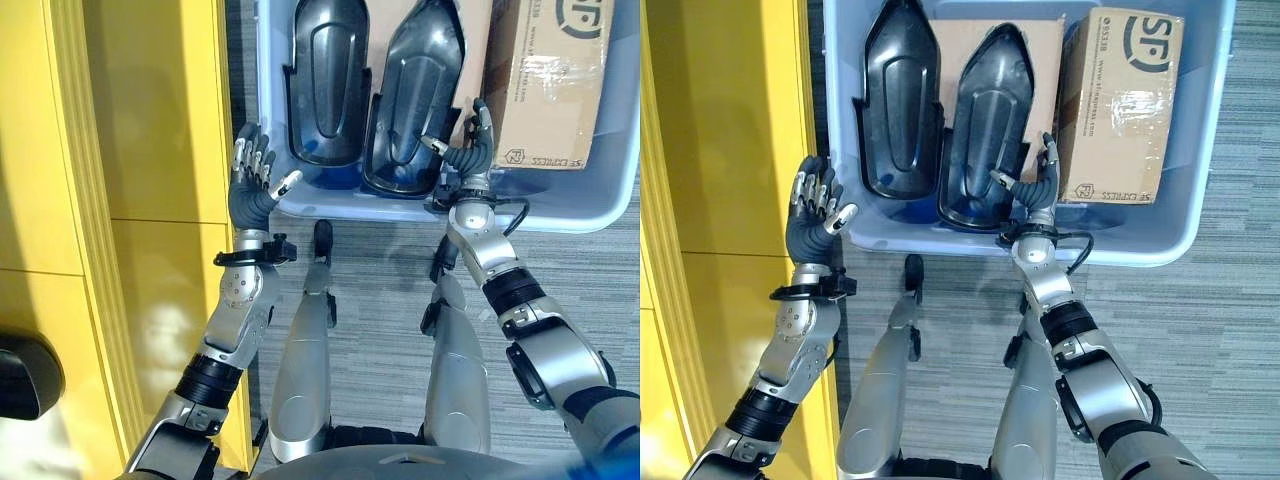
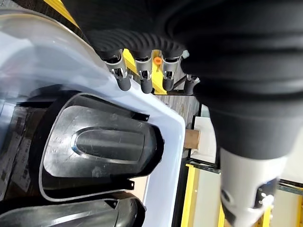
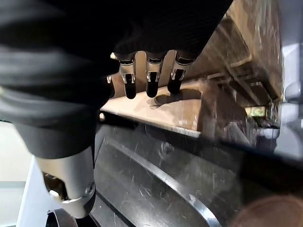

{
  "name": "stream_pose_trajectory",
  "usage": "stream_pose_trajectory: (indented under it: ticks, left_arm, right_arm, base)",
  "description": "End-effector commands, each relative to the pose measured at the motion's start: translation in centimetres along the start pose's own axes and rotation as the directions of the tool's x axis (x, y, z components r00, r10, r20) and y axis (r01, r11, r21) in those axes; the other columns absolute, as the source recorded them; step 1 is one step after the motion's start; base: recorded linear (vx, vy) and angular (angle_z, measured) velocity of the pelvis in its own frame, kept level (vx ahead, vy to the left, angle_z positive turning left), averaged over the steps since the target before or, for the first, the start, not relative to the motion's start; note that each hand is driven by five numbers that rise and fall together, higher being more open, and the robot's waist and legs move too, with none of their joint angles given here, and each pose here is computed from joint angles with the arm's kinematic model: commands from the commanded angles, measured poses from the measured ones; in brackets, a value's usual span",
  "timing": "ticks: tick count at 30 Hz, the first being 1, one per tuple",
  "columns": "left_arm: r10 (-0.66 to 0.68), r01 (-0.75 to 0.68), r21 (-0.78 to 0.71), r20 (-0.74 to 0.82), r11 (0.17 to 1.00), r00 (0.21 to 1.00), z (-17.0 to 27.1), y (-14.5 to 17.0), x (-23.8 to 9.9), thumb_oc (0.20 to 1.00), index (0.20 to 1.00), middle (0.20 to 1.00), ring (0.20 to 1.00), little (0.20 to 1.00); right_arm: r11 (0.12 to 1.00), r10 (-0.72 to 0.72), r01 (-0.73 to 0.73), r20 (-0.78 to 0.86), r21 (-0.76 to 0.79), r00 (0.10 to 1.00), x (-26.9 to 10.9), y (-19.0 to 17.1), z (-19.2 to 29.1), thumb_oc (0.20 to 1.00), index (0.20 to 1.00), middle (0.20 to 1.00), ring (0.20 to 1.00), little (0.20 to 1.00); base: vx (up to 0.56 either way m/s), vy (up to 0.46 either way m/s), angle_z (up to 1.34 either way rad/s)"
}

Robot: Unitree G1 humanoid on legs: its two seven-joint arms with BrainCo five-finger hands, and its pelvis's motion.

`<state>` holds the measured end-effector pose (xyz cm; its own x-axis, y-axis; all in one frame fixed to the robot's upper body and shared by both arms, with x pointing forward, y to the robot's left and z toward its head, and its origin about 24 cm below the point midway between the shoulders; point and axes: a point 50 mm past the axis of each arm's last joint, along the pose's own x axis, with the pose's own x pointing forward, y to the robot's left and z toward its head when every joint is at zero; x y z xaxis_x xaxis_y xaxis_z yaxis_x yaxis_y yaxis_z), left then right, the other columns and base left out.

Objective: Move parts from the plastic box to the shelf.

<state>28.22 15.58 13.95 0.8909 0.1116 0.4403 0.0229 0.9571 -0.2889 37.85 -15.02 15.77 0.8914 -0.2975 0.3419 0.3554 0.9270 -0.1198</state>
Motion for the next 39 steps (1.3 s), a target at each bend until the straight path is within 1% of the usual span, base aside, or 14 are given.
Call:
stream_pose_trajectory:
  ticks: [1, 3, 4, 5, 7, 8, 9, 10, 17, 23, 30, 34, 37, 39]
  left_arm:
    - [-0.043, 0.044, -0.011, 0.108, 0.999, 0.993, 2.5, 0.2, -0.5, 1.0, 1.0, 1.0, 1.0, 1.0]
    - [-0.043, 0.044, -0.009, 0.104, 0.999, 0.994, 2.4, 0.2, -0.5, 1.0, 1.0, 1.0, 1.0, 1.0]
    - [-0.047, 0.049, -0.015, 0.099, 0.999, 0.994, 2.3, 0.1, -0.6, 1.0, 1.0, 1.0, 1.0, 1.0]
    - [-0.047, 0.049, -0.015, 0.099, 0.999, 0.994, 2.3, 0.1, -0.5, 1.0, 1.0, 1.0, 1.0, 1.0]
    - [-0.056, 0.059, -0.021, 0.093, 0.998, 0.994, 2.2, -0.2, -0.5, 1.0, 1.0, 1.0, 1.0, 1.0]
    - [-0.06, 0.062, -0.024, 0.091, 0.998, 0.994, 2.2, -0.3, -0.5, 1.0, 1.0, 1.0, 1.0, 1.0]
    - [-0.06, 0.062, -0.024, 0.092, 0.998, 0.994, 2.2, -0.3, -0.5, 1.0, 1.0, 1.0, 1.0, 1.0]
    - [-0.067, 0.069, -0.025, 0.095, 0.997, 0.993, 2.2, -0.4, -0.4, 1.0, 1.0, 1.0, 1.0, 1.0]
    - [-0.084, 0.087, -0.027, 0.108, 0.996, 0.991, 2.4, -0.9, 0.1, 1.0, 1.0, 1.0, 1.0, 1.0]
    - [-0.085, 0.089, -0.031, 0.115, 0.996, 0.99, 2.5, -1.0, 0.2, 1.0, 1.0, 1.0, 1.0, 1.0]
    - [-0.066, 0.07, -0.029, 0.1, 0.997, 0.993, 2.3, -0.5, 0.1, 1.0, 1.0, 1.0, 1.0, 1.0]
    - [-0.05, 0.053, -0.033, 0.084, 0.998, 0.995, 2.0, -0.2, 0.0, 1.0, 1.0, 1.0, 1.0, 1.0]
    - [-0.038, 0.04, -0.027, 0.063, 0.999, 0.997, 1.6, 0.2, -0.1, 1.0, 1.0, 1.0, 1.0, 1.0]
    - [-0.024, 0.025, -0.013, 0.047, 1.0, 0.999, 1.4, 0.6, -0.2, 1.0, 1.0, 1.0, 1.0, 1.0]
  right_arm:
    - [0.999, 0.032, -0.03, 0.036, -0.042, 0.999, 0.3, 0.5, 0.5, 1.0, 1.0, 1.0, 1.0, 1.0]
    - [0.998, 0.025, -0.024, 0.013, -0.06, 1.0, 0.6, 0.4, 0.2, 1.0, 1.0, 1.0, 1.0, 1.0]
    - [0.995, -0.007, 0.001, -0.054, -0.101, 0.999, 0.9, -0.1, -1.2, 1.0, 1.0, 1.0, 1.0, 1.0]
    - [0.995, -0.007, 0.002, -0.053, -0.1, 0.999, 0.9, -0.1, -1.2, 1.0, 1.0, 1.0, 1.0, 1.0]
    - [0.99, -0.036, 0.021, -0.107, -0.139, 0.994, 1.1, -0.7, -2.2, 1.0, 1.0, 1.0, 1.0, 1.0]
    - [0.989, -0.04, 0.022, -0.122, -0.146, 0.992, 1.2, -0.8, -2.5, 0.853, 0.853, 0.853, 0.853, 0.853]
    - [0.989, -0.04, 0.022, -0.122, -0.146, 0.992, 1.2, -0.8, -2.5, 0.68, 0.68, 0.68, 0.68, 0.68]
    - [0.985, -0.053, 0.026, -0.158, -0.172, 0.986, 1.3, -1.2, -3.2, 0.2, 0.2, 0.2, 0.2, 0.2]
    - [0.977, -0.085, 0.039, -0.219, -0.208, 0.972, 1.6, -2.0, -4.2, 0.2, 0.2, 0.2, 0.2, 0.2]
    - [0.977, -0.079, 0.033, -0.212, -0.21, 0.974, 1.7, -2.0, -4.0, 0.2, 0.2, 0.2, 0.2, 0.2]
    - [0.997, -0.059, 0.05, -0.171, -0.058, 0.983, 1.2, -1.2, -3.0, 0.2, 0.2, 0.2, 0.2, 0.2]
    - [0.997, -0.051, 0.056, -0.109, 0.046, 0.993, 0.8, -0.9, -1.6, 0.2, 0.2, 0.2, 0.2, 0.2]
    - [0.986, -0.053, 0.062, -0.059, 0.156, 0.997, 0.3, -0.8, -0.4, 0.2, 0.2, 0.2, 0.2, 0.2]
    - [0.964, -0.054, 0.064, -0.047, 0.257, 0.997, -0.4, -0.8, 0.1, 0.2, 0.2, 0.2, 0.2, 0.2]
  base:
    - [0.06, 0.016, 0.11]
    - [0.06, 0.026, 0.05]
    - [-0.01, 0.038, 0.03]
    - [-0.02, 0.047, 0.06]
    - [-0.01, 0.032, 0.08]
    - [-0.01, 0.026, 0.07]
    - [-0.01, 0.018, 0.06]
    - [-0.01, 0.015, 0.05]
    - [0.0, 0.002, 0.0]
    - [-0.03, 0.005, 0.0]
    - [-0.01, 0.003, 0.0]
    - [0.0, 0.0, 0.0]
    - [0.0, -0.007, -0.01]
    - [0.0, -0.011, -0.02]
